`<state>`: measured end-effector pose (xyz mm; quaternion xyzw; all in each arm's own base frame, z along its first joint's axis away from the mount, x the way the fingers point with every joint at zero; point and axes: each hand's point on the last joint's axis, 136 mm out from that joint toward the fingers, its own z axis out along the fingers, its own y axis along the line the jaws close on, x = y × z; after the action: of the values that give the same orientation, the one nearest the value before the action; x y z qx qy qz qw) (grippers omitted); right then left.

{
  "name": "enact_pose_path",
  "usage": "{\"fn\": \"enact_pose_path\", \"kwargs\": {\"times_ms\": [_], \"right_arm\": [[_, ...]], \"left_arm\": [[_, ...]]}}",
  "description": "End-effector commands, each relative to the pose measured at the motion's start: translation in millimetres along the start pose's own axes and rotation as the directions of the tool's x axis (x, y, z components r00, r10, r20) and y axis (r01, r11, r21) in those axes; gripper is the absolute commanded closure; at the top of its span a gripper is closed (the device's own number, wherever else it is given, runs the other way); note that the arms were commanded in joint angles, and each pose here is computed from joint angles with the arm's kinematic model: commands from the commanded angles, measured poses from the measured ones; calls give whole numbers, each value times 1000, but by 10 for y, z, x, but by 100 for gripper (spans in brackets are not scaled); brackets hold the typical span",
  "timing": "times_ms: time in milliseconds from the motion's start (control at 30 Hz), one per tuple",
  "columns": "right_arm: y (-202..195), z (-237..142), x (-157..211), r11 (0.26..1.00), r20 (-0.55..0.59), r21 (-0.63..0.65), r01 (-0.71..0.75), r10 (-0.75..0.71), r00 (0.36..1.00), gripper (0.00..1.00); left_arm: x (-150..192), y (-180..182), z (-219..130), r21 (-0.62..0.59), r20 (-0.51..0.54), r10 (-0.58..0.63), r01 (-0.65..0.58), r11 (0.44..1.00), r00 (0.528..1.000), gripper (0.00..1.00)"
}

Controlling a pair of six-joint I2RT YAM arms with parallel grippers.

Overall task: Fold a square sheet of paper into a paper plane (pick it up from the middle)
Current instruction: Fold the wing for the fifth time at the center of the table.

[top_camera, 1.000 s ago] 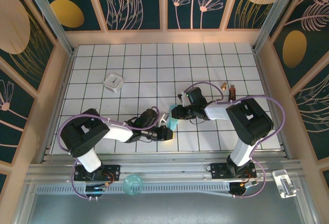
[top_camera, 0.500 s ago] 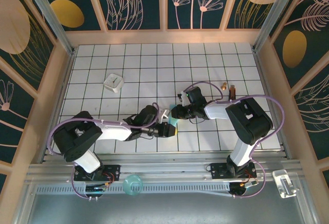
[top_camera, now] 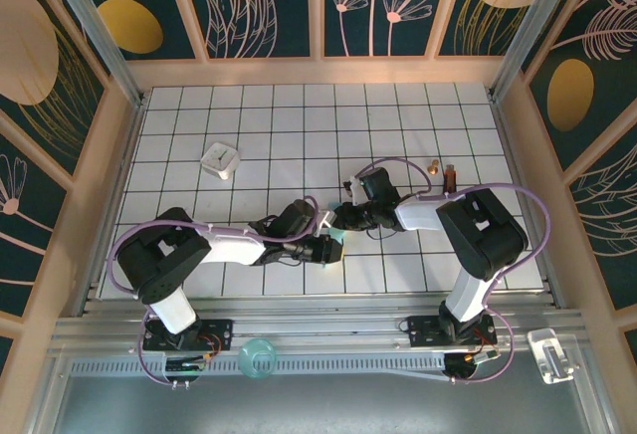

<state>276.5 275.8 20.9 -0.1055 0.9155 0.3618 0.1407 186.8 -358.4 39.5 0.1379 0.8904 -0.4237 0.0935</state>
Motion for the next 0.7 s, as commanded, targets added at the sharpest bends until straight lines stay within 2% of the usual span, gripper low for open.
{"fn": "enact_pose_path", "kwargs": {"times_ms": [0, 367, 667], "right_arm": [[-415, 79, 348, 989, -96, 136, -53, 66, 993, 79], [-419, 77, 348, 989, -98, 140, -55, 69, 993, 79], [-422, 68, 338, 988, -97, 146, -53, 67, 993, 79]], "left_arm": [[47, 150, -2, -37, -9, -8, 8, 999, 1000, 79], [267, 328, 56, -49, -65, -61, 58, 997, 996, 84], [520, 502, -18, -113, -135, -97, 81, 990, 986, 92]]}}
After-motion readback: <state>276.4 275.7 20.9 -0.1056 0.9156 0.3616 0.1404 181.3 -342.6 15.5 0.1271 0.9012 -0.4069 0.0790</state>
